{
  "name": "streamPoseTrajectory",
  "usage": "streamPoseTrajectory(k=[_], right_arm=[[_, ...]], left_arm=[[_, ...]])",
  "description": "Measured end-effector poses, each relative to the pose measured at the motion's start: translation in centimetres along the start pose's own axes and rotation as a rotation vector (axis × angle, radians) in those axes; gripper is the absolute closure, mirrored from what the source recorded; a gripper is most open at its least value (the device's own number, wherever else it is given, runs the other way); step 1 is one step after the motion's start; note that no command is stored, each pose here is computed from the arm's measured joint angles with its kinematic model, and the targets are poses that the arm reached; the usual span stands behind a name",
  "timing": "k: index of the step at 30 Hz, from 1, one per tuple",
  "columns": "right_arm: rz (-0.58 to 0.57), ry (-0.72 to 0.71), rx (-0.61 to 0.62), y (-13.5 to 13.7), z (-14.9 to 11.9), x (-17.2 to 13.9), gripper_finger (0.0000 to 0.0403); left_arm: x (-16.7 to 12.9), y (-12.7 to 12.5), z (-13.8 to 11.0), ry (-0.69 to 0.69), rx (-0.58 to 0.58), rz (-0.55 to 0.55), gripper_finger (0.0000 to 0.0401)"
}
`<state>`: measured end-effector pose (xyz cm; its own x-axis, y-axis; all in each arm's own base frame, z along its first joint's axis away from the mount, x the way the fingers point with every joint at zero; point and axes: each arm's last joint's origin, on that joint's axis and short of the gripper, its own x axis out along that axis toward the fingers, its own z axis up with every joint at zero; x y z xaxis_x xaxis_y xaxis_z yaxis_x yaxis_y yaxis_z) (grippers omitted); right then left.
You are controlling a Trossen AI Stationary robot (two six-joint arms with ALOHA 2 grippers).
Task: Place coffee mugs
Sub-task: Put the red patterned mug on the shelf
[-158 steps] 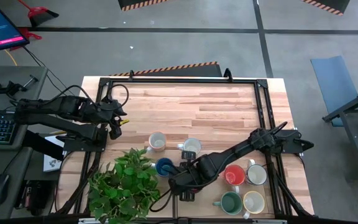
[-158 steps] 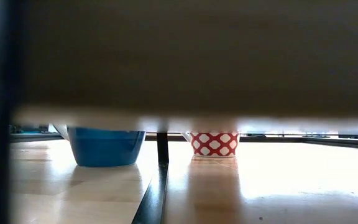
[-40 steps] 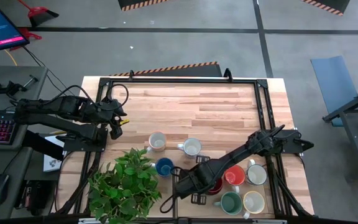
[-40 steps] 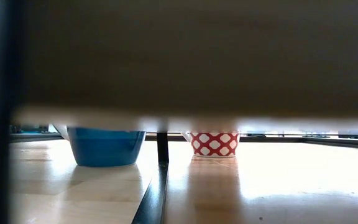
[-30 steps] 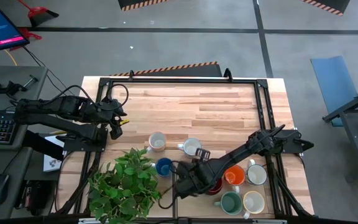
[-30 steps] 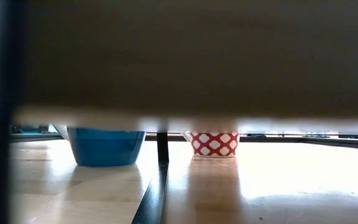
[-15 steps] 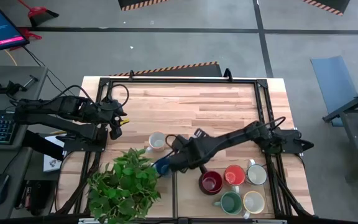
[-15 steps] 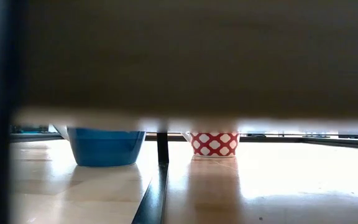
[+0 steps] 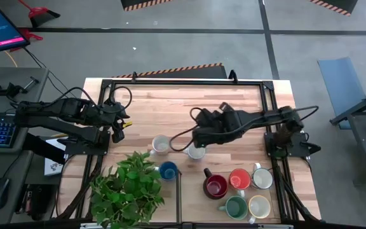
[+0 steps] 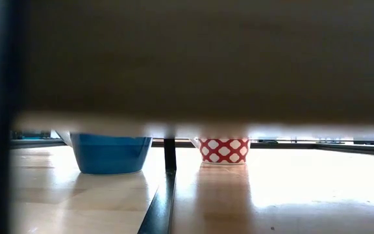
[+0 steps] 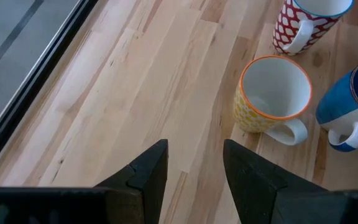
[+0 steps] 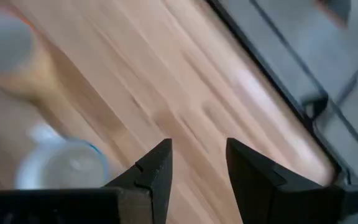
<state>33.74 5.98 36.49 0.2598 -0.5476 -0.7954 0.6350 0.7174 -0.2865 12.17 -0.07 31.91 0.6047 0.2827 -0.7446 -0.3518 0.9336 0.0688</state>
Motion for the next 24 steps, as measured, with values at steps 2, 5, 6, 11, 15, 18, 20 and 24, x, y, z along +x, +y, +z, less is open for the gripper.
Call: streamPoseTrajectory(k=[2,5,6,11,15,18,20,24], right_arm=[[-0.014,0.068,0.029,-0.3,-1.8,1.5,0.0275],[0.053,0.108,0.114,-0.3,-3.7,2.9,0.0275],[0.091,0.088,0.131,0.0,-4.2,3.2,0.0275],[0.253,0.025,0.139,0.8,-6.4,5.7,0.0275],[0.399,0.055,0.191,1.4,-7.3,7.7,0.0275],[0.422,0.033,0.187,1.3,-6.9,8.3,0.0275],[0.409,0.023,0.180,1.0,-6.6,8.6,0.0275],[0.384,0.011,0.152,0.4,-6.2,9.2,0.0275]], left_arm=[[0.0,0.0,0.0,0.000,0.001,0.000,0.0256],[0.0,0.0,0.0,0.001,0.007,0.000,0.0256],[0.0,0.0,0.0,0.000,0.008,0.001,0.0256],[0.0,0.0,0.0,0.000,-0.009,0.003,0.0256],[0.0,0.0,0.0,-0.002,-0.023,0.004,0.0256],[0.0,0.0,0.0,-0.002,-0.051,0.005,0.0256],[0.0,0.0,0.0,-0.004,-0.064,0.009,0.0256],[0.0,0.0,0.0,-0.005,-0.080,0.010,0.0256]])
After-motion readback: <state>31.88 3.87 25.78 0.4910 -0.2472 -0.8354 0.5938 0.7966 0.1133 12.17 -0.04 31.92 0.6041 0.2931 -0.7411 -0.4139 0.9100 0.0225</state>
